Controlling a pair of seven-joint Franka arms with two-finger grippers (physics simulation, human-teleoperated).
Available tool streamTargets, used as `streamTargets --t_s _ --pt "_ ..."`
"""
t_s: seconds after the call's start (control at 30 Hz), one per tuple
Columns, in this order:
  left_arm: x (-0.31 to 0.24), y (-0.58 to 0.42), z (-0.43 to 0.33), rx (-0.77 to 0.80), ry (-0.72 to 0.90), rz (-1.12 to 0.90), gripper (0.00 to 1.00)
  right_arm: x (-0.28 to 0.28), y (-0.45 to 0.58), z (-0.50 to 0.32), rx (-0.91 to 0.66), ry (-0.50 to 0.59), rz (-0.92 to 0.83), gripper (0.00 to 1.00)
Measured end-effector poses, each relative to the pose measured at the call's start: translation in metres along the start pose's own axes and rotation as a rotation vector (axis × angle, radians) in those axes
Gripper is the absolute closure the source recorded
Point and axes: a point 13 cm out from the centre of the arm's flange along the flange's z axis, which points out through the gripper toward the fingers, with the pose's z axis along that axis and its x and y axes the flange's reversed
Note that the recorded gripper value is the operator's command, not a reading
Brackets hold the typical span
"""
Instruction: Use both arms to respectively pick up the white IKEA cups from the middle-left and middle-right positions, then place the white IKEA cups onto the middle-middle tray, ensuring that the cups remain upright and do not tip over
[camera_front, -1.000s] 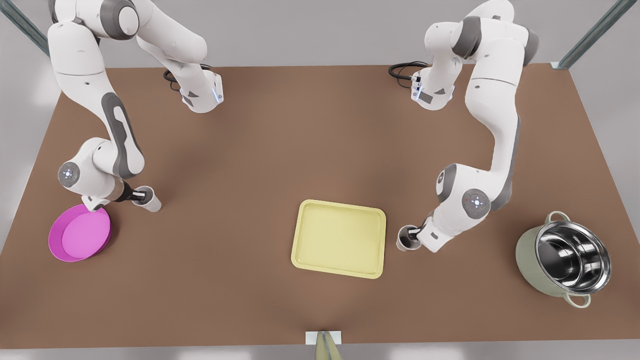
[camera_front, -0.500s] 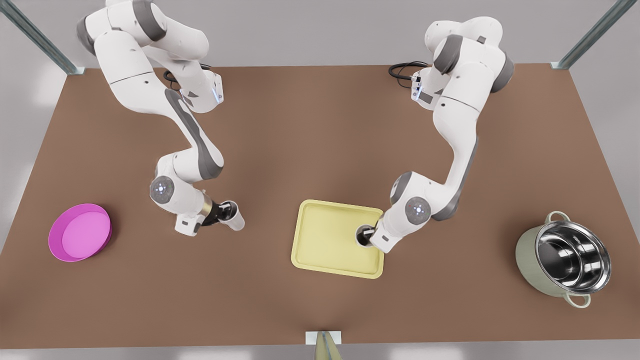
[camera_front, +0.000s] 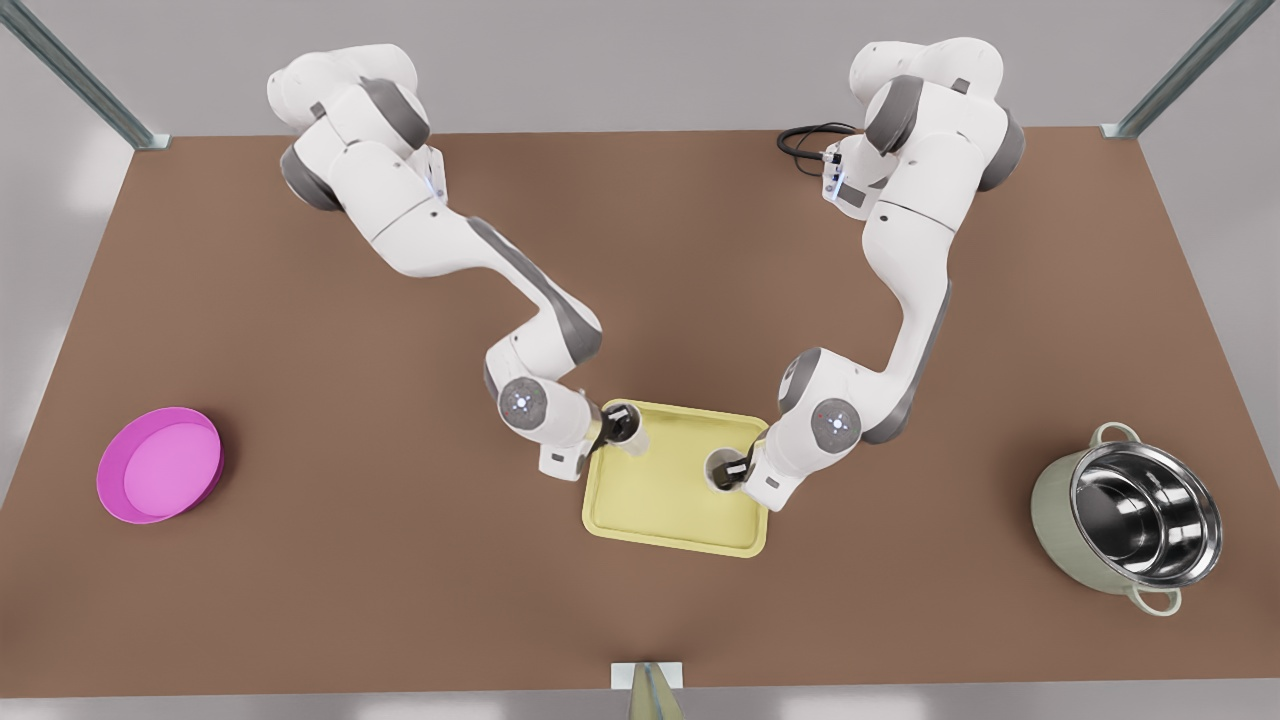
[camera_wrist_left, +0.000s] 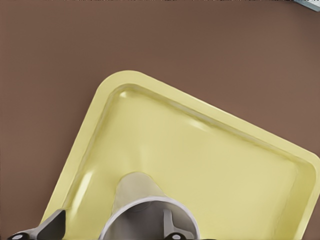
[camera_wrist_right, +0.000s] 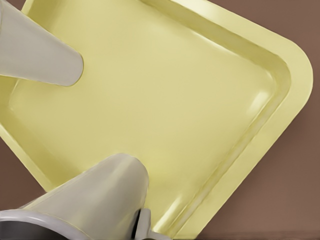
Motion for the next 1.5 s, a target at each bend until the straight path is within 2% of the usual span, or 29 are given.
streamTargets --t_s 0.13,0.17,0.23,0.37,0.43,0.5,0.53,0.6,0.77,0.9,1.0,1.07,1.13,1.2,1.27,1.4,1.5 --pt "-0.002 0.002 -0.002 -0.01 -0.006 -0.025 0.0 0.009 -0.004 0.011 0.001 0.044 0.06 0.79" --pt "-0.003 0.003 -0.004 -0.01 -0.009 -0.032 0.0 0.01 -0.005 0.012 0.002 0.048 0.073 0.0" --pt "-0.007 -0.001 -0.029 -0.003 -0.03 -0.042 0.0 0.012 -0.006 0.014 0.007 0.059 0.096 0.0" --pt "-0.011 0.001 -0.166 -0.011 -0.084 -0.065 0.0 0.014 -0.006 0.014 0.011 0.068 0.134 0.0" --pt "-0.035 0.041 -0.249 -0.028 -0.105 -0.116 0.0 0.012 -0.005 0.012 0.012 0.064 0.149 0.0" --pt "-0.047 0.095 -0.291 -0.093 -0.087 -0.153 0.0 0.007 -0.004 0.006 0.009 0.053 0.163 0.0" --pt "-0.04 0.111 -0.307 -0.131 -0.072 -0.153 0.0 0.006 -0.003 0.004 0.007 0.051 0.168 0.0" --pt "0.007 0.157 -0.329 -0.249 -0.034 -0.15 0.0 0.003 0.0 -0.001 0.005 0.046 0.179 0.0" --pt "0.049 0.182 -0.343 -0.325 0.074 -0.086 0.0 0.002 0.003 -0.022 0.003 0.051 0.201 0.0" --pt "0.07 0.183 -0.343 -0.336 0.153 -0.031 0.0 -0.002 -0.015 -0.112 0.017 0.026 0.24 0.0" --pt "0.073 0.196 -0.345 -0.33 0.194 -0.026 0.0 0.011 -0.123 -0.174 0.072 0.041 0.375 0.0" --pt "0.076 0.199 -0.346 -0.325 0.213 -0.012 0.0 0.035 -0.23 -0.222 0.208 0.044 0.446 0.0" --pt "0.079 0.199 -0.345 -0.323 0.227 0.006 0.0 0.059 -0.292 -0.295 0.351 0.011 0.482 0.0" --pt "0.082 0.199 -0.345 -0.322 0.24 0.022 0.0 0.082 -0.287 -0.368 0.444 -0.026 0.479 0.0" --pt "0.083 0.199 -0.345 -0.321 0.249 0.035 0.0 0.108 -0.276 -0.409 0.483 -0.031 0.477 0.0" --pt "0.085 0.199 -0.344 -0.32 0.263 0.059 0.0 0.162 -0.248 -0.451 0.485 -0.021 0.476 0.0" --pt "0.087 0.198 -0.344 -0.319 0.269 0.076 0.0 0.182 -0.245 -0.456 0.464 -0.001 0.479 0.0"
